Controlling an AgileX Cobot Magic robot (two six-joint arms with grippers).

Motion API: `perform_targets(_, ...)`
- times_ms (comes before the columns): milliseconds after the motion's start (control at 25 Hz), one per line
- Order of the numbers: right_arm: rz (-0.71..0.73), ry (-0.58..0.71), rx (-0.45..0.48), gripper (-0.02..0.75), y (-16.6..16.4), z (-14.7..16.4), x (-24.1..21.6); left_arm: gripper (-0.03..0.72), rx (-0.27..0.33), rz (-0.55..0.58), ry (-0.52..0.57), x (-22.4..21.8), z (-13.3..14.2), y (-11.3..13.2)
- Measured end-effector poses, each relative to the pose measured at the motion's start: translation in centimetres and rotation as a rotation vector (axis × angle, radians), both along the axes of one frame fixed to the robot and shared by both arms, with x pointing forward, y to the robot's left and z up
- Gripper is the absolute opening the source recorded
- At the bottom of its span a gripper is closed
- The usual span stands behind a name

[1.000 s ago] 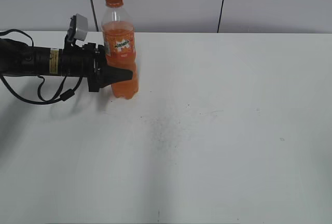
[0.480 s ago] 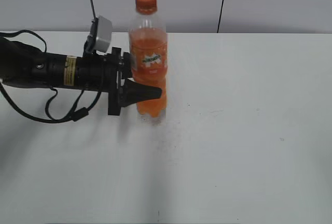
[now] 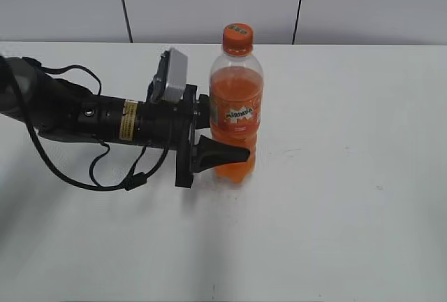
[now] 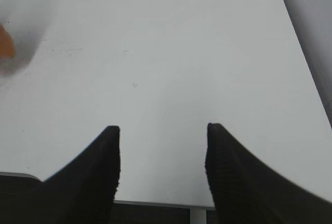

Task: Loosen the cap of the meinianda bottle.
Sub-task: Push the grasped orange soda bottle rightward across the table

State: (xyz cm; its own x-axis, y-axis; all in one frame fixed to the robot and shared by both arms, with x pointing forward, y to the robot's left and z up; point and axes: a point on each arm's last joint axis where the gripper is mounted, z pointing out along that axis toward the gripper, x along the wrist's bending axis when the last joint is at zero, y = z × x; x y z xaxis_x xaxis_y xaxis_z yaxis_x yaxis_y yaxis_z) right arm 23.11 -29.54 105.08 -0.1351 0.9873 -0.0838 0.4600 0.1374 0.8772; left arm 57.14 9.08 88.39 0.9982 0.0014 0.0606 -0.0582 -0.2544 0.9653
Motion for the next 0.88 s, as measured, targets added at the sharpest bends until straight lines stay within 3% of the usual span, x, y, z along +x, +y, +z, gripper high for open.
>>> perform_targets(400, 0.000, 0.000, 0.000, 0.400, 0.0, 0.0, 0.0, 0.404, 0.018, 0.009, 0.037, 0.0, -2.8, 0.2)
perform_targets(880, 0.000, 0.000, -0.001, 0.400, 0.0, 0.0, 0.0, 0.404, 0.010, 0.010, 0.042, 0.1, -2.9, 0.4)
